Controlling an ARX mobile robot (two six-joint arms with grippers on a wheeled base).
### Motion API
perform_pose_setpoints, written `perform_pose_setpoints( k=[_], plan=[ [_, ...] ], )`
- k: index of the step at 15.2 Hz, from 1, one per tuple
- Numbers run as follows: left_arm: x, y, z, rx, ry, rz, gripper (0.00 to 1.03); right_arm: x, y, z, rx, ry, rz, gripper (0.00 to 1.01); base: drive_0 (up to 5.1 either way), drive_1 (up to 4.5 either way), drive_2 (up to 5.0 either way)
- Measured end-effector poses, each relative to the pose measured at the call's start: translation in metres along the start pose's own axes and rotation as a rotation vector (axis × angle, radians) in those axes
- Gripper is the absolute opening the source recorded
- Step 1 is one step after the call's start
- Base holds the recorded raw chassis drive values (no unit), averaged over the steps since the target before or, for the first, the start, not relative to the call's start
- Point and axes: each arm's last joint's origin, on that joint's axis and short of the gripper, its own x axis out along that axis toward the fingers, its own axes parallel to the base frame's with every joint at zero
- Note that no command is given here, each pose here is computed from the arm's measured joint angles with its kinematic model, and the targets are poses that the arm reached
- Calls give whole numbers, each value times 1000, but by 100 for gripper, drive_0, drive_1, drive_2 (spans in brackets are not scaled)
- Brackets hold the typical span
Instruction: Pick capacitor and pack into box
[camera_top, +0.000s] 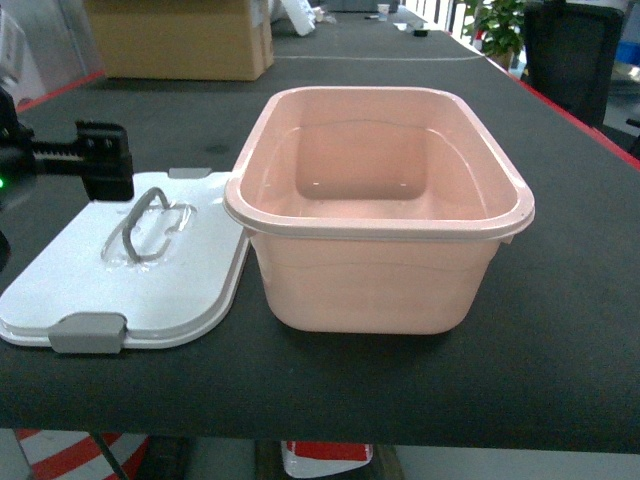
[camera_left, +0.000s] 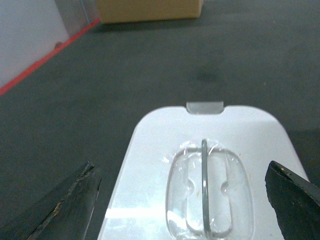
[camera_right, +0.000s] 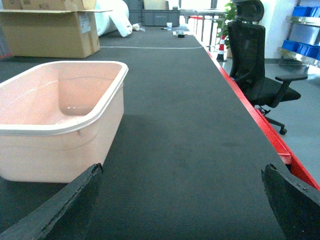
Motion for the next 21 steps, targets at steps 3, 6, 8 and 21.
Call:
perform_pose_setpoints(
  k=[3, 6, 8, 21],
  plan=[
    [34, -5, -47, -8, 61, -43, 98, 0, 0, 0, 0, 0, 0, 98, 0, 0, 0],
    [55, -12, -73, 1, 126, -66, 98, 0, 0, 0, 0, 0, 0, 98, 0, 0, 0],
    [60, -13, -75, -2, 156, -60, 98, 0, 0, 0, 0, 0, 0, 98, 0, 0, 0],
    [53, 6, -38, -50, 95, 8, 2, 0, 0, 0, 0, 0, 0, 98, 0, 0, 0]
  ],
)
